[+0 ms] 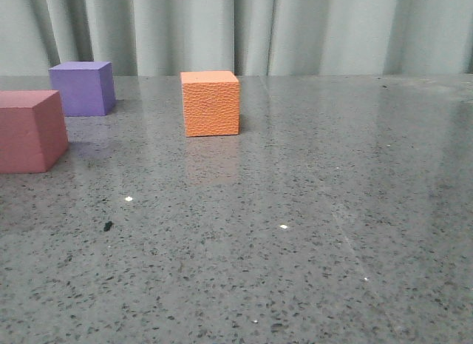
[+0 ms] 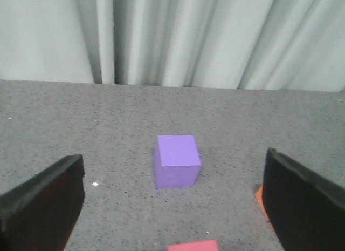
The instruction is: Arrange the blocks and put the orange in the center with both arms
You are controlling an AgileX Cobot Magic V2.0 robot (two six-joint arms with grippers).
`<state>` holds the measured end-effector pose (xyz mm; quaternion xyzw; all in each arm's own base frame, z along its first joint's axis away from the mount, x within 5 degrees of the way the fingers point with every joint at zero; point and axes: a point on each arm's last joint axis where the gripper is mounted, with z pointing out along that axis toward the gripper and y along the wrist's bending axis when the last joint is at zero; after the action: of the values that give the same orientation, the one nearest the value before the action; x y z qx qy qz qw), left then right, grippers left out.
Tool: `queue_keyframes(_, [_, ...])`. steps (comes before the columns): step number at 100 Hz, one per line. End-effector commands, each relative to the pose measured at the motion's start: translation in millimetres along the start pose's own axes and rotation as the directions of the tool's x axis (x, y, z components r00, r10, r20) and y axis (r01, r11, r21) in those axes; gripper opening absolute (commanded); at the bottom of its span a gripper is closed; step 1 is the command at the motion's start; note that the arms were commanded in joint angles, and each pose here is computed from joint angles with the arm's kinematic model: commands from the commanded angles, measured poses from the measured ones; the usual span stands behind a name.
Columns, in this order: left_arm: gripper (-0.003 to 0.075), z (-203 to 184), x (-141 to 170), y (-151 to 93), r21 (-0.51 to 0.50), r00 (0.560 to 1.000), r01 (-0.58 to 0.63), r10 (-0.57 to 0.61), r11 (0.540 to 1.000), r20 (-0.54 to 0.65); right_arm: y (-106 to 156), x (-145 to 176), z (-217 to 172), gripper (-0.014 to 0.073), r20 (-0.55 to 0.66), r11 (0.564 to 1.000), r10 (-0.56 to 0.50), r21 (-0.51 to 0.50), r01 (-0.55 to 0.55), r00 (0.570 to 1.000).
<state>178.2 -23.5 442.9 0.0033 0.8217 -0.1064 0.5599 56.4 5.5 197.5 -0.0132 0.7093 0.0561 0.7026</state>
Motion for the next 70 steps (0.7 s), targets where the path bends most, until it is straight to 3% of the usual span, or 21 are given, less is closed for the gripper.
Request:
queue_keyframes(1, [0.0627, 7.1, -15.4, -17.3, 0.093, 1.0, -0.012, 0.009, 0.996, 0.026, 0.6, -12.7, -2.4, -0.0067, 0.109, 1.0, -0.007, -0.002, 0.007, 0.994])
queue_keyframes(16, [0.0568, 39.2, -20.2, -59.4, 0.236, 0.999, -0.034, 0.036, 0.971, -0.001, 0.6, -12.7, -2.4, -0.0067, 0.109, 1.0, -0.007, -0.002, 0.007, 0.994])
queue_keyframes(24, [0.0555, 61.0, -17.4, -85.4, 0.256, 0.999, -0.023, 0.031, 0.967, -0.026, 0.6, -12.7, -2.4, -0.0067, 0.109, 1.0, -0.007, -0.002, 0.007, 0.994])
queue_keyframes(51, [0.0555, 134.0, 4.0, -176.8, 0.103, 0.983, -0.109, 0.122, 0.989, -0.135, 0.6, -12.7, -2.4, -0.0067, 0.109, 1.0, -0.007, -0.002, 0.007, 0.994])
queue_keyframes(70, [0.0558, 170.1, 11.0, -222.5, 0.04, 0.97, -0.14, 0.145, 0.989, -0.195, 0.8, -12.6, -2.4, -0.0067, 0.109, 1.0, -0.007, -0.006, 0.007, 0.994])
